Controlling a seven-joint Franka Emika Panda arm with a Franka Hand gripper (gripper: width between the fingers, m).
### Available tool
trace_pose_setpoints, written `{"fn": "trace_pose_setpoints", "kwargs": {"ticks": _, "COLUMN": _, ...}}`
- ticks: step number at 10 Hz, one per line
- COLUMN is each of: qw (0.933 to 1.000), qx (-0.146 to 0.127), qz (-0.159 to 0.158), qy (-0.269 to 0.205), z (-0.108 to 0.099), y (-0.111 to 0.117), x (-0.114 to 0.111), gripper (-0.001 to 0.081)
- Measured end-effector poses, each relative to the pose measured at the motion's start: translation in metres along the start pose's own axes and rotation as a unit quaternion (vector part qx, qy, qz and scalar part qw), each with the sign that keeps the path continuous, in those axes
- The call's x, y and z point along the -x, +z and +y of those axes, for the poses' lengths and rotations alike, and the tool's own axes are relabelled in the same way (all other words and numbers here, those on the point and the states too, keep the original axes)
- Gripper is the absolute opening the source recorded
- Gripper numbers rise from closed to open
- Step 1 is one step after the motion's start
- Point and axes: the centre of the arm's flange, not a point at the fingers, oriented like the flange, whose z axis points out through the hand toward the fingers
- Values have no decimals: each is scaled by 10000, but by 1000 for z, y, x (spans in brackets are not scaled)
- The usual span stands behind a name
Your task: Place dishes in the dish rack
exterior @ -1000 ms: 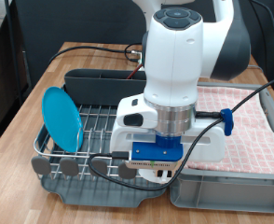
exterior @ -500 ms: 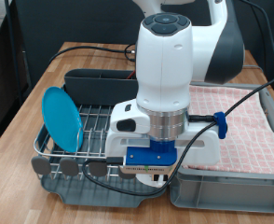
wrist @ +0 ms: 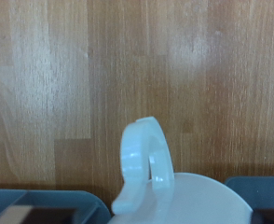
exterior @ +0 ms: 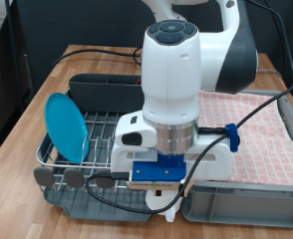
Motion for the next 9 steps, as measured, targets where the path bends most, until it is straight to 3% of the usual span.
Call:
{"fn": "trace_pose_setpoints", "kwargs": {"ticks": 1, "qw": 10000, "qx": 19, "qz": -26, "qy": -2, "z": 0, "y": 0, "x": 0, "gripper": 421}}
{"fn": "trace_pose_setpoints", "kwargs": {"ticks": 2, "qw": 9999, "qx": 87, "qz": -121, "qy": -10, "z": -1, "y": -1, "x": 1, "gripper": 421}}
{"fn": "trace_pose_setpoints", "kwargs": {"ticks": 4, "qw": 9987, "qx": 293, "qz": -420, "qy": -36, "z": -3, "y": -10, "x": 3, "gripper": 731}}
{"fn": "trace_pose_setpoints", "kwargs": {"ticks": 5, "qw": 9978, "qx": 381, "qz": -548, "qy": -53, "z": -5, "y": -17, "x": 3, "gripper": 731}}
{"fn": "trace_pose_setpoints", "kwargs": {"ticks": 6, "qw": 9970, "qx": 445, "qz": -633, "qy": -69, "z": -7, "y": -24, "x": 3, "gripper": 787}}
{"fn": "trace_pose_setpoints", "kwargs": {"ticks": 9, "qw": 9955, "qx": 569, "qz": -748, "qy": -97, "z": -11, "y": -46, "x": -1, "gripper": 799}}
